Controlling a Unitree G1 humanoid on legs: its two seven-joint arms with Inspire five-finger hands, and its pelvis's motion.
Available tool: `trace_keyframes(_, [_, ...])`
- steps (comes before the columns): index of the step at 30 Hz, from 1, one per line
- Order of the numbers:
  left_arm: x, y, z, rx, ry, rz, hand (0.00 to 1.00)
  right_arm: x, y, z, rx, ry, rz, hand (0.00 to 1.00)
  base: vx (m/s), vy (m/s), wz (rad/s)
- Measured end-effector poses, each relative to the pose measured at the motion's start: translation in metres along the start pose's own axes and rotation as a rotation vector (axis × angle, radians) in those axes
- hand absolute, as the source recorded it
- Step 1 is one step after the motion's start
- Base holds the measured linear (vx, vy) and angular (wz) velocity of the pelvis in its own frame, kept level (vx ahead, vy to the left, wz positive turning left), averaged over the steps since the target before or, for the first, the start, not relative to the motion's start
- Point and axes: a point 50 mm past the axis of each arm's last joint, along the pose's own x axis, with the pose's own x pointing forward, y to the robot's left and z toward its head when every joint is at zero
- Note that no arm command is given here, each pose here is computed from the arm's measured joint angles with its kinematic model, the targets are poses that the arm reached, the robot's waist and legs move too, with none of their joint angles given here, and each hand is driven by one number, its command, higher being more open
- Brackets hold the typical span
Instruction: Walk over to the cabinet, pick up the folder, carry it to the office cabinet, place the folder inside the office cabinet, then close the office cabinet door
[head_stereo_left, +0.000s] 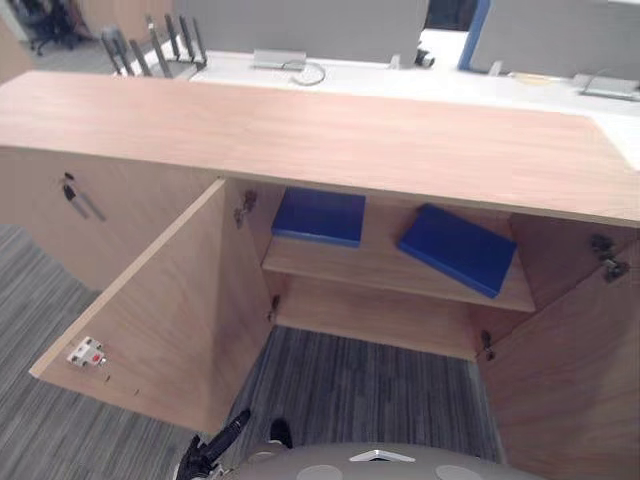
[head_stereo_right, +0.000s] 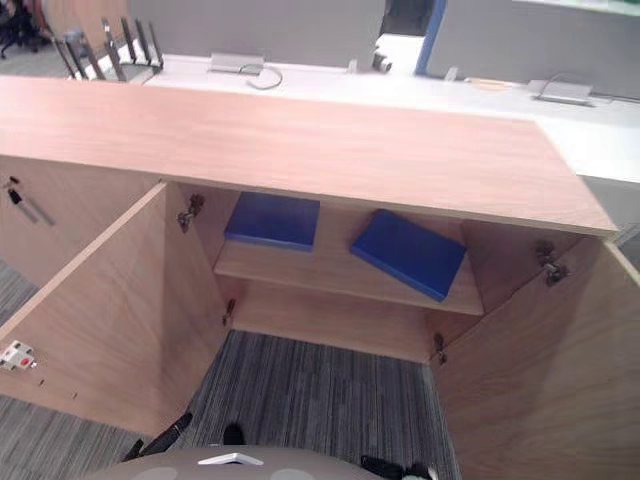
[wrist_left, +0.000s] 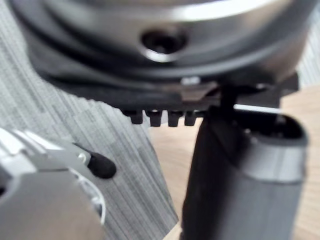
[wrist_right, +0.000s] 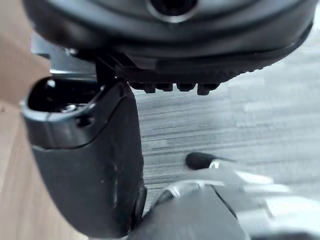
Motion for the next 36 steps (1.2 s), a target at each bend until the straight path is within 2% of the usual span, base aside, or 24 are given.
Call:
trace_keyframes(3, [0.002, -0.004, 0.002, 0.174, -0.003, -0.013, 1.0, -0.002, -0.007, -0.013, 0.163, 0.026, -0.036, 1.0, 0.01, 0.016, -0.29])
trace_keyframes(5, [0.005, -0.012, 0.011, 0.462, -0.041, -0.085, 1.0, -0.002, -0.009, -0.015, 0.202, 0.034, -0.044, 1.0, 0.01, 0.012, -0.09])
trace_keyframes(8, [0.008, -0.019, 0.019, 0.769, -0.083, -0.165, 1.0, -0.002, -0.008, -0.014, 0.177, 0.027, -0.041, 1.0, 0.03, 0.012, -0.1])
trace_keyframes(12, [0.009, -0.02, 0.024, 0.89, -0.101, -0.201, 1.0, -0.001, -0.004, -0.009, 0.137, 0.017, -0.02, 1.0, 0.06, 0.011, -0.04])
trace_keyframes(17, [0.01, -0.014, 0.026, 0.847, -0.091, -0.166, 1.0, 0.0, 0.0, 0.002, 0.159, -0.005, -0.006, 1.0, 0.08, -0.032, -0.28])
trace_keyframes(23, [0.007, -0.01, 0.02, 0.527, -0.079, -0.054, 1.0, 0.0, -0.002, 0.001, 0.248, 0.002, -0.027, 1.0, 0.08, -0.06, -0.26])
trace_keyframes(29, [0.003, -0.006, 0.005, 0.34, -0.027, 0.02, 1.0, 0.0, -0.003, 0.014, 0.246, -0.056, -0.023, 1.0, 0.08, 0.048, -0.19])
trace_keyframes(36, [0.004, 0.002, 0.007, 0.286, -0.021, 0.069, 1.0, -0.003, 0.006, 0.014, 0.21, -0.078, -0.001, 1.0, 0.07, 0.066, -0.28])
